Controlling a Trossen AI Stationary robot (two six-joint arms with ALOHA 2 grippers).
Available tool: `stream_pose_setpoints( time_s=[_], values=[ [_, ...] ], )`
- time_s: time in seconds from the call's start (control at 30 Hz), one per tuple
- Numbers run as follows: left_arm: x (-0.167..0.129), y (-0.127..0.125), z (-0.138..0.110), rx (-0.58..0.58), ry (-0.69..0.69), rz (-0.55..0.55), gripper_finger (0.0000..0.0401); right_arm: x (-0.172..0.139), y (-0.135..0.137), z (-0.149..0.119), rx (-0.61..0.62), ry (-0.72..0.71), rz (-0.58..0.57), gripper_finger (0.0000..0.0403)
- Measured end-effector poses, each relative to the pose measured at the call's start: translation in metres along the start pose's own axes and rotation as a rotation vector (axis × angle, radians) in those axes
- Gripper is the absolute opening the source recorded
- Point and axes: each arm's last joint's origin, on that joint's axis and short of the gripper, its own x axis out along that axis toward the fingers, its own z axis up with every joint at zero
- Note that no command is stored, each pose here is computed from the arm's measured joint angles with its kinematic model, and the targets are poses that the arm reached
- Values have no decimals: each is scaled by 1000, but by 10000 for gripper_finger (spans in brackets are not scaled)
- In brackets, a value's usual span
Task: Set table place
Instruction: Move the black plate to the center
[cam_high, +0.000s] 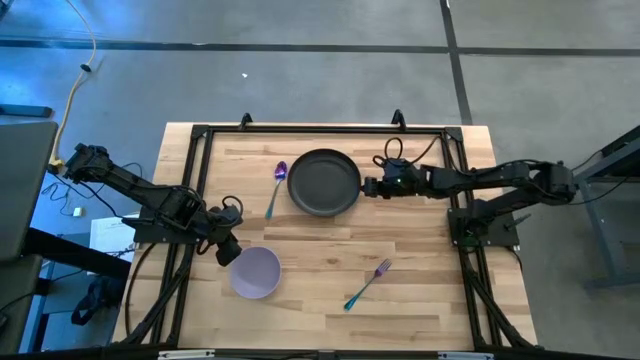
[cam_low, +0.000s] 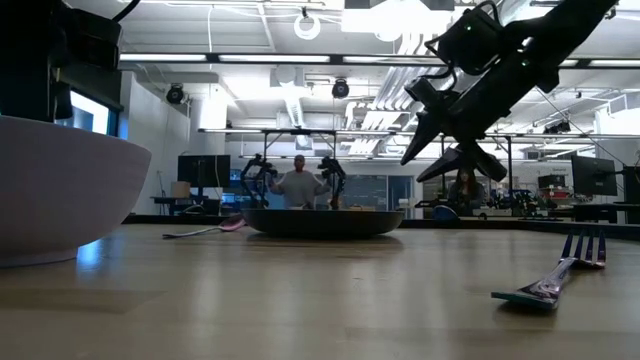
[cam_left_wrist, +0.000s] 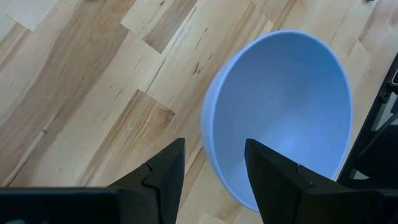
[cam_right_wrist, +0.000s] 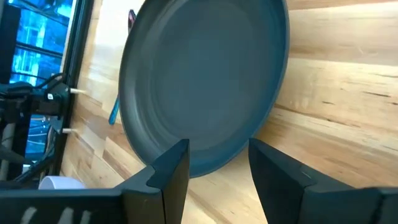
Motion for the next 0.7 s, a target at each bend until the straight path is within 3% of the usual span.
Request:
stream_pose_setpoints(
  time_s=[0.27,0.7],
  values=[
    [0,0,0,-1,-6,-2,156,0,-6,0,2,23,-52,155],
    [0,0,0,16,-14,7,156,3,-18,21,58,-8,-74,155]
  ],
)
